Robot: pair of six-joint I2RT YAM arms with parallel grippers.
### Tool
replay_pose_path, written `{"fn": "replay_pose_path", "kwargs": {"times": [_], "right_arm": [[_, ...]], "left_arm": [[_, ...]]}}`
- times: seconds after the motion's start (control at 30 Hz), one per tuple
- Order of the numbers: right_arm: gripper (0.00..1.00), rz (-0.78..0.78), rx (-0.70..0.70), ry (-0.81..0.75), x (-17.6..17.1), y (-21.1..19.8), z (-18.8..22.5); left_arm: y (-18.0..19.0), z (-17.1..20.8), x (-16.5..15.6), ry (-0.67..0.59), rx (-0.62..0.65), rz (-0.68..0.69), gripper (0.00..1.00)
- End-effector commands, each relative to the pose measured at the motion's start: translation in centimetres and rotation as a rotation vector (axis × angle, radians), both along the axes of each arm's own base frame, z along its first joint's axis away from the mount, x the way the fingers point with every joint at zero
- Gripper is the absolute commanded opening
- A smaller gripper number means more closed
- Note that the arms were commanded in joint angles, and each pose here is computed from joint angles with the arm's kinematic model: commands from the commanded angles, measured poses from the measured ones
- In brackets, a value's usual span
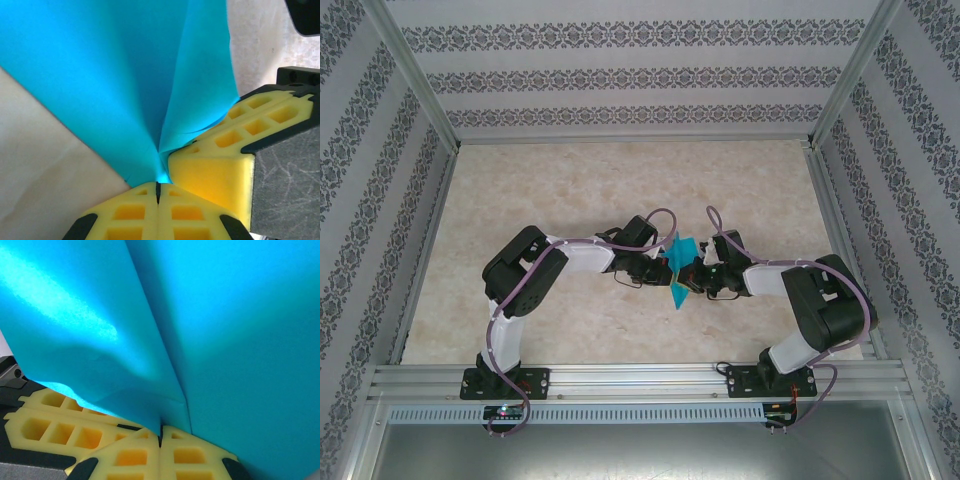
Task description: Fold a paper plane with a square sheet of paper (pick it up from the middle)
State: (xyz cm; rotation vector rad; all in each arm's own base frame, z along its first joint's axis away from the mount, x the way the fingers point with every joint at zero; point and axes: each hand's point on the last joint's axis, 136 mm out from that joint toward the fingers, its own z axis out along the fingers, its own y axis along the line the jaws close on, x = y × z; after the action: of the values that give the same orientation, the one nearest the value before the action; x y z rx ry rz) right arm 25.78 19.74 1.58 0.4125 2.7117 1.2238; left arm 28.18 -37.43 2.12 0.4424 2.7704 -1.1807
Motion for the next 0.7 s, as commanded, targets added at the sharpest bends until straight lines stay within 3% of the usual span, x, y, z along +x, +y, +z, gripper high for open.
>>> {"fn": "replay_pose_path", "kwargs": {"times": [0.0,0.23,0.67], "right_arm": [[0.01,-0.009,-0.019,0.035,-0.8,-0.4,-1.1],[0.01,-0.096,0.117,0.016,0.6,0.0,0.9],[0.01,-0.141,0.146,0.054,0.3,0.0,0.1]], "left_arm": [[1.7,-1.5,0.7,0.015,0.060,0.057,0.00],[2.0,-1.7,0.6,0.015,0.076,0.052,0.00],[1.8,-1.9,0.6,0.021,0.061,0.059,0.00]]}}
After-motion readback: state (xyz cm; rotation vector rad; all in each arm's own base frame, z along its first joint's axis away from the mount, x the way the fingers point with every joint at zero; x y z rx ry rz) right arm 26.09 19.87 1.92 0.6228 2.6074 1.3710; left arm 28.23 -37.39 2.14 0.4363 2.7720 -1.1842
